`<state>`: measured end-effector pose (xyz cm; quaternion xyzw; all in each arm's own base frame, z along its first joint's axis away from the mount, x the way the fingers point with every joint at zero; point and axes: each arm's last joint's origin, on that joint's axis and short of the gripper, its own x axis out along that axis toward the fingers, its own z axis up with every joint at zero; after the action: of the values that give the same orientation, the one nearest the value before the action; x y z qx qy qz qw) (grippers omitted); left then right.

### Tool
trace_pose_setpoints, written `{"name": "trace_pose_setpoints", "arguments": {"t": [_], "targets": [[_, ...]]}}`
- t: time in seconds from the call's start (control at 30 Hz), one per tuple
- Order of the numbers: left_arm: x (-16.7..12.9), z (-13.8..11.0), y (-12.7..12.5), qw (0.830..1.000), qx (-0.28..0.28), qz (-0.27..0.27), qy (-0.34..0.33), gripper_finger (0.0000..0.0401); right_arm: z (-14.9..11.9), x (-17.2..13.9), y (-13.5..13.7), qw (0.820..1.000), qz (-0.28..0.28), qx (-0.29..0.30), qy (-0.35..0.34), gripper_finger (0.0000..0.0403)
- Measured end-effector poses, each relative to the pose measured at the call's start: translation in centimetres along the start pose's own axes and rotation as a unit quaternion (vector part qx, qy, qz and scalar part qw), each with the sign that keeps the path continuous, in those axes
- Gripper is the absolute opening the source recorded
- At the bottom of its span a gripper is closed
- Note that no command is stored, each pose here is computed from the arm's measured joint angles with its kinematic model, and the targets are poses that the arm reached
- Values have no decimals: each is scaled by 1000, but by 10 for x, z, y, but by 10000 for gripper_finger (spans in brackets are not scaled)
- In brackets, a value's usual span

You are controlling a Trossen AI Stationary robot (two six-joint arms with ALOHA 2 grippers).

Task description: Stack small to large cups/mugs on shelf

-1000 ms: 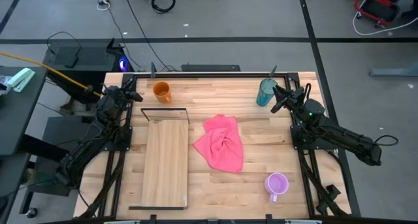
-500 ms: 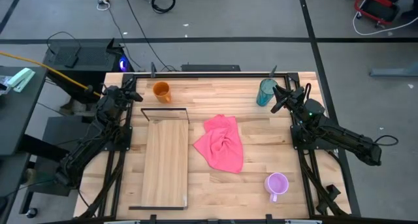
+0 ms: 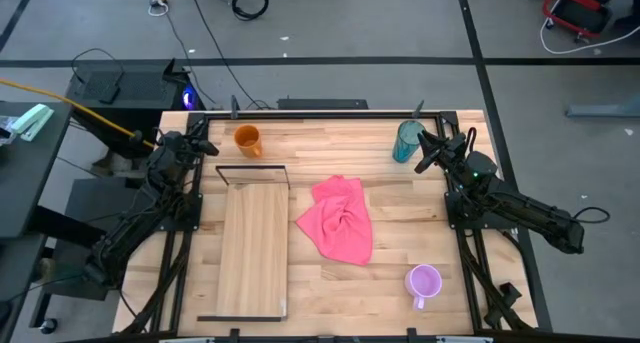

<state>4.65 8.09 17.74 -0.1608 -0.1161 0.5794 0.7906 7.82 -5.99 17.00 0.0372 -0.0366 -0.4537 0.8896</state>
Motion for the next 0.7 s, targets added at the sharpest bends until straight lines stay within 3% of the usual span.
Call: {"name": "trace_pose_setpoints", "arguments": {"t": [0.7], "targets": [[0, 0, 0, 1000, 0, 0, 0, 84, 0, 0, 0, 1000, 0, 0, 0, 87]]}}
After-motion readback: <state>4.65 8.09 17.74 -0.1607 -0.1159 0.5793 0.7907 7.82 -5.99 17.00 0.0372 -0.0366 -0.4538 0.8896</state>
